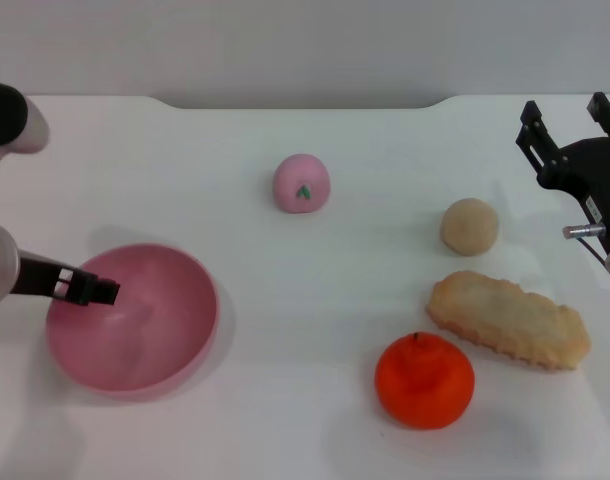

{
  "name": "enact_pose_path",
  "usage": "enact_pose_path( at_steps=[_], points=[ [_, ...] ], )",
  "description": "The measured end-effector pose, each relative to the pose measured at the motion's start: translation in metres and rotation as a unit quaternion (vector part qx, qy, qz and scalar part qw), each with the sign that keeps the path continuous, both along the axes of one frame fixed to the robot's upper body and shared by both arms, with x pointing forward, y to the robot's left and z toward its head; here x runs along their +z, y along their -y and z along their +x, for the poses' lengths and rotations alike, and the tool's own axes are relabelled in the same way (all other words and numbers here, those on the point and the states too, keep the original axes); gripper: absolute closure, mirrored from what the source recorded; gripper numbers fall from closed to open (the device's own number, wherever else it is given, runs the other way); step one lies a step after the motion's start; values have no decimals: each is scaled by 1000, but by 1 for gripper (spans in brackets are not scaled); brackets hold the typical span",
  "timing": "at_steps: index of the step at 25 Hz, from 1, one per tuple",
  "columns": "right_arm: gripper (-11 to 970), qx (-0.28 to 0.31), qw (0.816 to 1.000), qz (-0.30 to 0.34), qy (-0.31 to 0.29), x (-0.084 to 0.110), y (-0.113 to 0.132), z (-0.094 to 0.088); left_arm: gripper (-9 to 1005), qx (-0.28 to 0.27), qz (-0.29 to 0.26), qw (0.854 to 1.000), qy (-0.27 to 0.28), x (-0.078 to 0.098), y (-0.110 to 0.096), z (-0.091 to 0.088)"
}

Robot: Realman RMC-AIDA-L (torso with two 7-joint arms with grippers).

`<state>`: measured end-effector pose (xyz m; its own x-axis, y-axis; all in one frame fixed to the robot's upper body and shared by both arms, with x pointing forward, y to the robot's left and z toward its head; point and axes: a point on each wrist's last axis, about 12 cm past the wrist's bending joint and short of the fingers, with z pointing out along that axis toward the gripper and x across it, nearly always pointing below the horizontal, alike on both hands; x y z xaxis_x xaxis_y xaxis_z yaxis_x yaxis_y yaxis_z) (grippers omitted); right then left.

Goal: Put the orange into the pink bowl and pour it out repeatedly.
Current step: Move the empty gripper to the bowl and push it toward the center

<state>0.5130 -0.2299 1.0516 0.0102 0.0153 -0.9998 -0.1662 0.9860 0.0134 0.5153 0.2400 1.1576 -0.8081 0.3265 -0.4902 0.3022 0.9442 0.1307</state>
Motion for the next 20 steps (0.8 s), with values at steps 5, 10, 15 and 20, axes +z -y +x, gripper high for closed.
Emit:
enact_pose_path(
  at_steps=[5,10,15,20],
  points=[
    [200,0,1000,0,0,0,0,0,164,4,6,1000,-22,-12,-2,3],
    [199,0,1000,0,0,0,0,0,169,7,7,1000,-30,-19,-3,5],
    [199,4,1000,0,-2,-1,-2,-1,174,11,8,999,-35,-24,-6,6],
    [200,5,1000,0,-2,-1,-3,-2,178,11,8,999,-34,-24,-6,6]
  ],
)
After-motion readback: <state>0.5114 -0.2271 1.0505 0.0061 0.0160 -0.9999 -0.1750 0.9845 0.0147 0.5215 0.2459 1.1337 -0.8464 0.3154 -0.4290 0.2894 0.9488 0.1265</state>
